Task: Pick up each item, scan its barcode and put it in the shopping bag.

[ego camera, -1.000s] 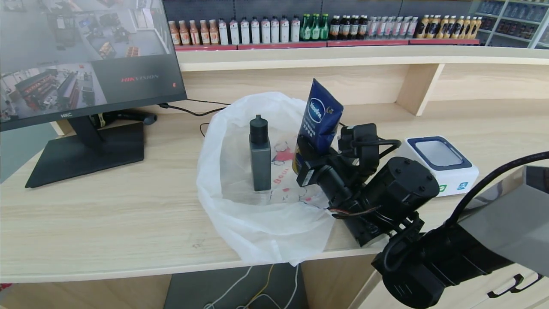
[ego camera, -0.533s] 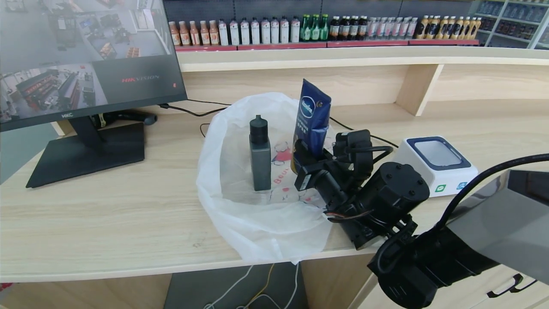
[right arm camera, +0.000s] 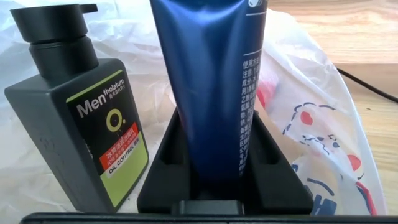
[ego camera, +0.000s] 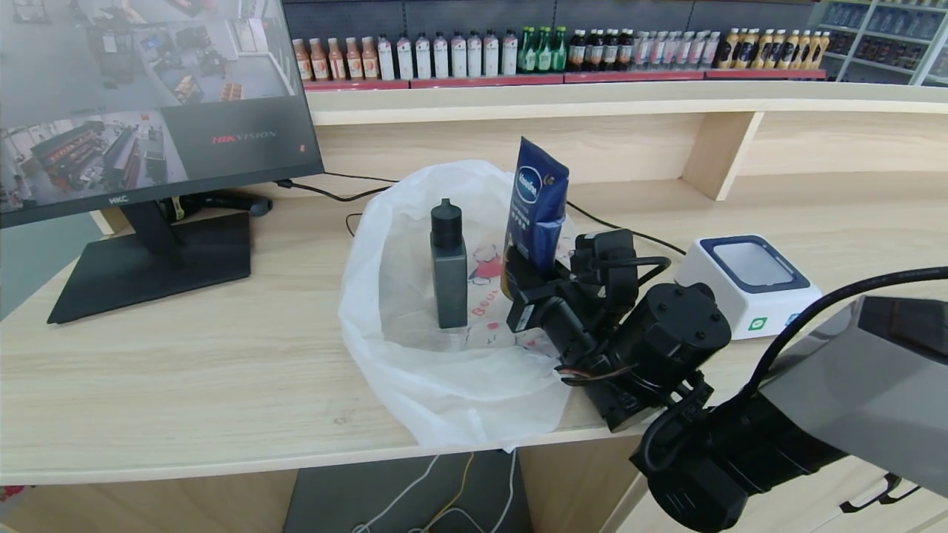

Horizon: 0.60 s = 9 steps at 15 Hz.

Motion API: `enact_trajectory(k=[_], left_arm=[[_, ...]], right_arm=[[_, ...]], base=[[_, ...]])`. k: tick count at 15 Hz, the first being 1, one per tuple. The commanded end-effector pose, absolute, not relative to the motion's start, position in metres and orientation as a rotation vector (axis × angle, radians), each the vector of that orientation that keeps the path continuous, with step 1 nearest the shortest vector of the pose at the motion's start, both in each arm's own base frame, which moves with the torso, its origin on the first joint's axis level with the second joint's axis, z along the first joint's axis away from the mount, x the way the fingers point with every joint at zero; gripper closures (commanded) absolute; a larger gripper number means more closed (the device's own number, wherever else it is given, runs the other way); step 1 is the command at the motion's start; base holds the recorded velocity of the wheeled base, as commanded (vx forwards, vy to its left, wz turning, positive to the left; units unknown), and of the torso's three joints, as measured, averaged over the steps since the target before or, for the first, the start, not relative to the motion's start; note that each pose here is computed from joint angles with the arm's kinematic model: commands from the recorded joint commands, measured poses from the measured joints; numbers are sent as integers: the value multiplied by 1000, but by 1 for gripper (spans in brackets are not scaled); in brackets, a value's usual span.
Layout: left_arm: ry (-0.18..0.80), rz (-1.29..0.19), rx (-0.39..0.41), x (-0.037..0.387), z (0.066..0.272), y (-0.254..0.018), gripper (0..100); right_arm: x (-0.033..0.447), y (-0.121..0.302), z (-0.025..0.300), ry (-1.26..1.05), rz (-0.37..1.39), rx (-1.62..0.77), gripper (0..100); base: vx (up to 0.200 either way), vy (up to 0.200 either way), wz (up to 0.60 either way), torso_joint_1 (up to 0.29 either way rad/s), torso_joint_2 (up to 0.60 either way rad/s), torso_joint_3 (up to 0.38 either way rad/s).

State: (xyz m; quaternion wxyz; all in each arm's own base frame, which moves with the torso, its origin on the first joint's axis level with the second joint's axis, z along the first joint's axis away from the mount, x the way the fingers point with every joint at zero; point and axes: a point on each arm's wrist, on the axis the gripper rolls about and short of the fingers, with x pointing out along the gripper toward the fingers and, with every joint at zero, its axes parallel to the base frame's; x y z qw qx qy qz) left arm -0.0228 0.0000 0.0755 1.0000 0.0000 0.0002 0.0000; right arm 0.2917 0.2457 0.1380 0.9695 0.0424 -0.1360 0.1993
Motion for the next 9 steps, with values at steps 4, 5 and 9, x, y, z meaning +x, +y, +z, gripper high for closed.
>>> enact_trajectory(k=[4, 5, 9], left_arm=[[0, 0, 0, -23, 75, 0, 0], [0, 0, 0, -23, 75, 0, 0], [0, 0, 0, -23, 75, 0, 0]], right_arm=[[300, 252, 122, -243, 381, 88, 100], [300, 252, 120, -238, 372, 87, 100], [304, 256, 128, -268, 380, 126, 100]], base=[[0, 0, 0, 0, 0, 0], [0, 0, 0, 0, 0, 0], [0, 0, 0, 0, 0, 0]])
